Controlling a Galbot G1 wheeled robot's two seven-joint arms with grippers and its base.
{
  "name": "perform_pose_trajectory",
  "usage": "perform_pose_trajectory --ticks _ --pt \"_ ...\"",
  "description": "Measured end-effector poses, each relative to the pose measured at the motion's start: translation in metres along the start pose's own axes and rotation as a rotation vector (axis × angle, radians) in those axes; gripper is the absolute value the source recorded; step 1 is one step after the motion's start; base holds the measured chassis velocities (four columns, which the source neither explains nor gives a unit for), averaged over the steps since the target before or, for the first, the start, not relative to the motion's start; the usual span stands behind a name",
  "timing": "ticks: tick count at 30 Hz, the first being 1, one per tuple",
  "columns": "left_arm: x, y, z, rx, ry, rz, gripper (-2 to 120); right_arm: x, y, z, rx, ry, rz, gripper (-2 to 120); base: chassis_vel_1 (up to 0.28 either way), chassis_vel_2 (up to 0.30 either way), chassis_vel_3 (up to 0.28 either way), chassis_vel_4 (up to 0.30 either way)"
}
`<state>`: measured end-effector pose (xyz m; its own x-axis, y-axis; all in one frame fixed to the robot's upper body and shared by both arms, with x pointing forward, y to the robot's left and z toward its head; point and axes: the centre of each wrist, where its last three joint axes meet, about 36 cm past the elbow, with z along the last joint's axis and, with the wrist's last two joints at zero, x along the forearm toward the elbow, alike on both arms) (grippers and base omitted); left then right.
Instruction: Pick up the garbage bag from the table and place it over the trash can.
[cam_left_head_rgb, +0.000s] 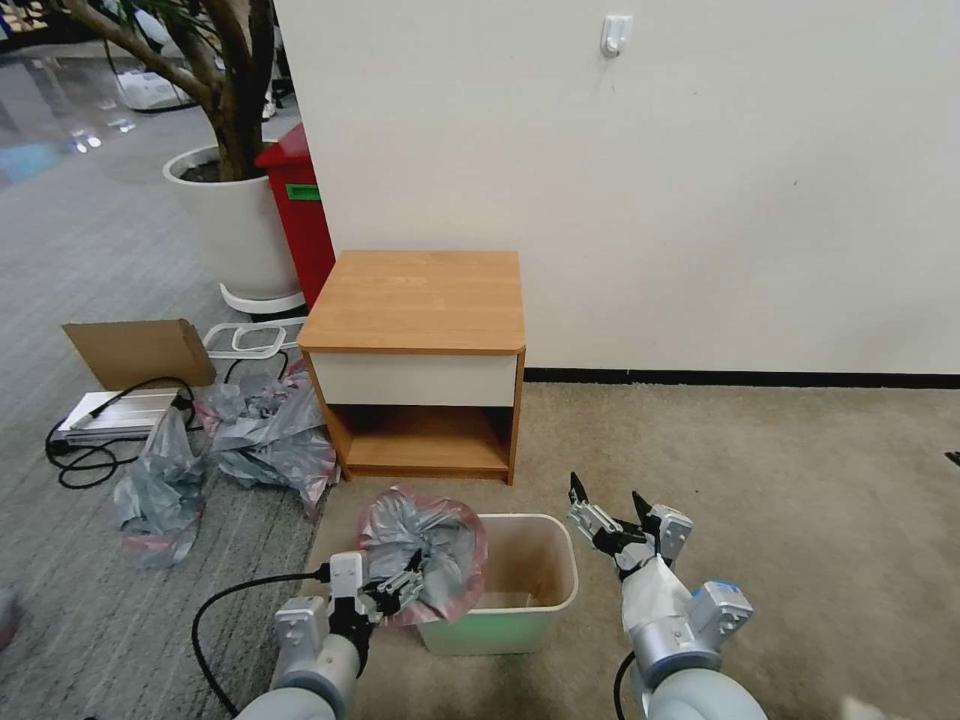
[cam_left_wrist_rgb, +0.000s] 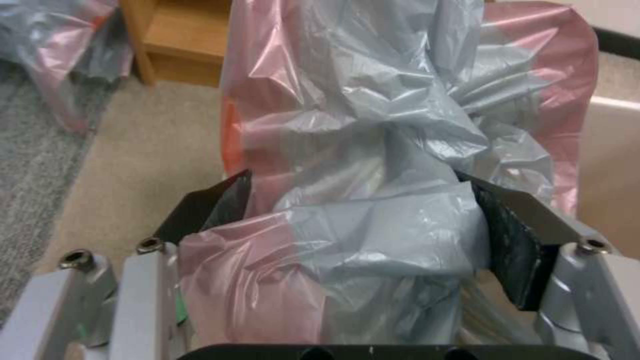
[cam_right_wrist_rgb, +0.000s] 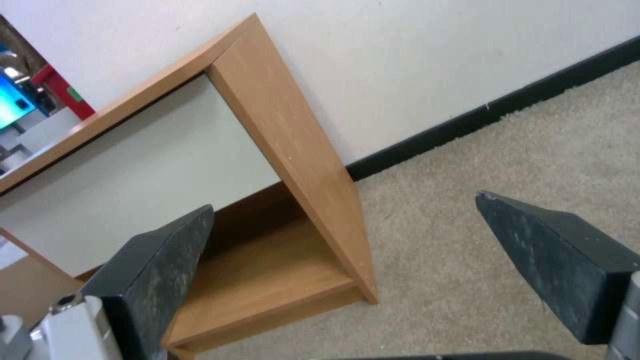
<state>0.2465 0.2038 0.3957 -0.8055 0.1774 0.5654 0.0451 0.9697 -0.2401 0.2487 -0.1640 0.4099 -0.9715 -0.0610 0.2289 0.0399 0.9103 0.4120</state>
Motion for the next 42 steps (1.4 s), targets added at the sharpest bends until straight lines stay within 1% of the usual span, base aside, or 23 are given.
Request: perform_pose_trajectory --ticks 4,7,8,11,12,14,15,16,17,21,22,23,25,29,31,32,33,34,35,36,39,40,42 --pt "-0.004 0.004 -0.003 -0.002 0.032 0.034 74 0.002 0.000 0.001 0.003 -0.003 0.004 100 0.000 0.000 0.000 0.000" --pt "-0.008 0.005 -0.003 -0.002 0.059 0.059 66 0.003 0.000 0.002 0.005 -0.006 0.008 100 0.000 0.000 0.000 0.000" --pt "-0.008 0.005 -0.003 -0.002 0.059 0.059 66 0.003 0.000 0.002 0.005 -0.006 0.008 100 0.000 0.000 0.000 0.000" --pt "-0.013 0.004 0.000 0.003 0.069 0.066 53 0.004 0.002 0.003 0.004 -0.007 0.009 100 0.000 0.000 0.000 0.000" --pt "-0.013 0.004 0.000 0.003 0.069 0.066 53 0.004 0.002 0.003 0.004 -0.007 0.009 100 0.000 0.000 0.000 0.000" --pt "-0.015 0.003 0.002 0.005 0.073 0.069 41 0.004 0.003 0.004 0.003 -0.007 0.008 100 0.000 0.000 0.000 0.000" --pt "-0.015 0.003 0.002 0.005 0.072 0.069 39 0.004 0.003 0.004 0.003 -0.007 0.008 100 0.000 0.000 0.000 0.000" --pt "-0.015 0.002 0.003 0.005 0.068 0.069 32 0.004 0.004 0.004 0.003 -0.007 0.008 100 0.000 0.000 0.000 0.000" --pt "-0.015 0.002 0.003 0.005 0.068 0.069 32 0.004 0.004 0.004 0.003 -0.007 0.008 100 0.000 0.000 0.000 0.000" --pt "-0.016 0.003 0.004 0.006 0.043 0.060 15 0.004 0.004 0.005 0.003 -0.008 0.007 100 0.000 0.000 0.000 0.000" --pt "-0.016 0.003 0.004 0.006 0.043 0.060 15 0.004 0.004 0.005 0.003 -0.008 0.007 100 0.000 0.000 0.000 0.000" --pt "-0.016 0.003 0.005 0.006 0.038 0.056 11 0.004 0.005 0.005 0.002 -0.007 0.006 100 0.000 0.000 0.000 0.000" --pt "-0.016 0.003 0.006 0.003 0.025 0.048 7 0.003 0.006 0.006 0.001 -0.006 0.003 100 0.000 0.000 0.000 0.000" --pt "-0.015 0.003 0.008 -0.001 0.002 0.035 7 0.004 0.008 0.007 0.000 -0.004 -0.002 100 0.000 0.000 0.000 0.000" --pt "-0.013 0.004 0.011 -0.006 -0.036 0.019 7 0.005 0.011 0.008 -0.001 -0.001 -0.011 100 0.000 0.000 0.000 0.000" --pt "-0.013 0.004 0.011 -0.006 -0.036 0.019 7 0.005 0.011 0.008 -0.001 -0.001 -0.011 100 0.000 0.000 0.000 0.000" --pt "-0.012 0.005 0.012 -0.008 -0.063 0.014 7 0.006 0.013 0.007 -0.004 0.000 -0.024 100 0.000 0.000 0.000 0.000" --pt "-0.011 0.006 0.015 -0.012 -0.102 0.013 7 0.008 0.015 0.006 -0.013 -0.001 -0.069 100 0.000 0.000 0.000 0.000" --pt "-0.010 0.008 0.017 -0.016 -0.137 0.018 7 0.012 0.017 0.005 -0.022 -0.004 -0.146 100 0.000 0.000 0.000 0.000" --pt "-0.010 0.008 0.017 -0.016 -0.137 0.018 7 0.012 0.017 0.005 -0.022 -0.004 -0.146 100 0.000 0.000 0.000 0.000" --pt "-0.007 0.014 0.020 -0.028 -0.235 0.050 7 0.024 0.021 0.003 0.006 0.010 -0.405 100 0.000 0.000 0.000 0.000" --pt "-0.007 0.014 0.020 -0.028 -0.235 0.050 7 0.024 0.021 0.003 0.006 0.010 -0.405 100 0.000 0.000 0.000 0.000" --pt "-0.005 0.018 0.021 -0.037 -0.283 0.076 7 0.029 0.023 0.006 0.076 0.043 -0.535 100 0.000 0.000 0.000 0.000"
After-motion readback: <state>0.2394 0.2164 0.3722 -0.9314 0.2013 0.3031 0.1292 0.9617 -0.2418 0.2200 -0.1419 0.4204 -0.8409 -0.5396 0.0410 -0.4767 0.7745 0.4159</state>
